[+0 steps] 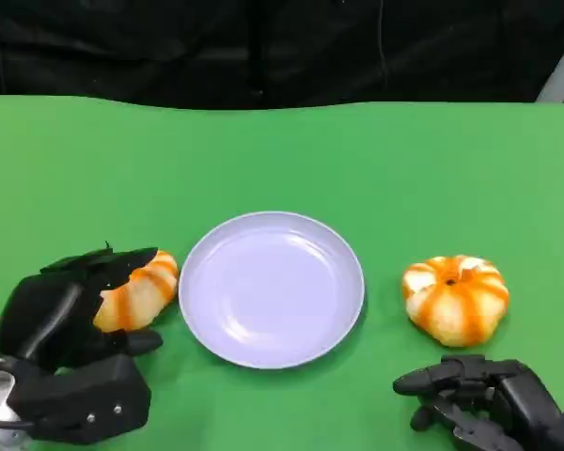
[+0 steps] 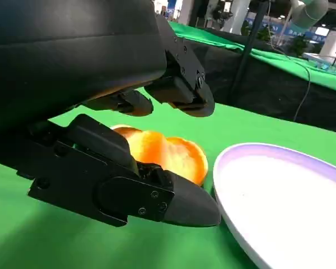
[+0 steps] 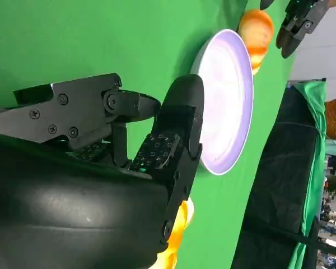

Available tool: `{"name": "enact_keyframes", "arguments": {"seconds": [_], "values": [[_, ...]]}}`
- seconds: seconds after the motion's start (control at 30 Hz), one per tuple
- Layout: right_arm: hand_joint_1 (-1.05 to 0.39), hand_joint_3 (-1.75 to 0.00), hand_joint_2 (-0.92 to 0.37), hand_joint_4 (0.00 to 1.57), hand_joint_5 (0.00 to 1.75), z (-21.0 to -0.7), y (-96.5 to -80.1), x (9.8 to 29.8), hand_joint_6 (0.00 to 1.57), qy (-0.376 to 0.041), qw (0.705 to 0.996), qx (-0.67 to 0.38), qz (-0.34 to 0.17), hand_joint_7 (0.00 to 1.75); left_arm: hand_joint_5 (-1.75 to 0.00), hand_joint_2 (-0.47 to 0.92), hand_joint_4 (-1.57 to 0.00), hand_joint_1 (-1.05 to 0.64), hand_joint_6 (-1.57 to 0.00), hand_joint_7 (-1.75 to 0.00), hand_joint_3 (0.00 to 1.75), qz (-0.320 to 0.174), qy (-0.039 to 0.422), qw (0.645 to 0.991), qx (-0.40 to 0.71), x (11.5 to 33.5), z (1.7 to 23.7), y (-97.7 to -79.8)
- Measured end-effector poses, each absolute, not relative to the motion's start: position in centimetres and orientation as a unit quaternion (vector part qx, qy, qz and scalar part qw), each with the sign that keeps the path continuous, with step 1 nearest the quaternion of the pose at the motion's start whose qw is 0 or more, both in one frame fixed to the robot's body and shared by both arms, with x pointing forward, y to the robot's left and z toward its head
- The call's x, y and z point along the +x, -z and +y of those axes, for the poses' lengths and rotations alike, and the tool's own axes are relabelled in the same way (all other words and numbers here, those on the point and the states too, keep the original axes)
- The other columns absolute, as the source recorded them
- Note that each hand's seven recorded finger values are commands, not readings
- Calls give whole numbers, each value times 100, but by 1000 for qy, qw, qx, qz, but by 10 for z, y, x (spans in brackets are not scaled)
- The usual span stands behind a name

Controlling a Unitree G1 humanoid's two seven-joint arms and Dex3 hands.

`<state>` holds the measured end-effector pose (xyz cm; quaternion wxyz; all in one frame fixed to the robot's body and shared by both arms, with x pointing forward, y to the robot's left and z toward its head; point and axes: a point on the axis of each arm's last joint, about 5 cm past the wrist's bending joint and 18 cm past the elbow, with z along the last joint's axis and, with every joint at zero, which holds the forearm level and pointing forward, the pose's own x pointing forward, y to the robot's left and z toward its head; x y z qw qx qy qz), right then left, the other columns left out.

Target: Grasp the bread from the table and place it into the plate.

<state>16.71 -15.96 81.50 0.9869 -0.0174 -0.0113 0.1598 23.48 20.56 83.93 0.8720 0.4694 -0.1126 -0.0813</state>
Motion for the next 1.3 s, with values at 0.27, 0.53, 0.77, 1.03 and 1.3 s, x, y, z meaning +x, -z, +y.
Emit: {"name": "enact_keyframes", "arguments": {"seconds": [0.27,0.53,0.77,1.03,1.3], "values": [[-5,-40,-92,77,121,-160,-815,167,107,-160,987,-17,-11,37,0,92,-40,-91,-42,0,24,-79,72,865,490,239,206,-837],[-4,-40,-92,77,122,-160,-815,167,107,-159,987,-17,-12,37,-1,92,-41,-92,-42,0,26,-43,79,857,507,246,205,-835],[-4,-40,-92,77,122,-160,-815,167,107,-159,987,-17,-12,37,0,92,-41,-92,-42,0,27,-30,84,854,513,249,204,-834],[-4,-40,-92,77,122,-160,-815,167,107,-159,987,-17,-12,38,0,92,-41,-93,-43,-1,27,-17,92,855,511,251,200,-833],[-4,-40,-92,77,121,-160,-815,167,107,-158,987,-18,-12,38,-1,92,-44,-65,-47,-1,17,-14,99,852,514,254,199,-834]]}}
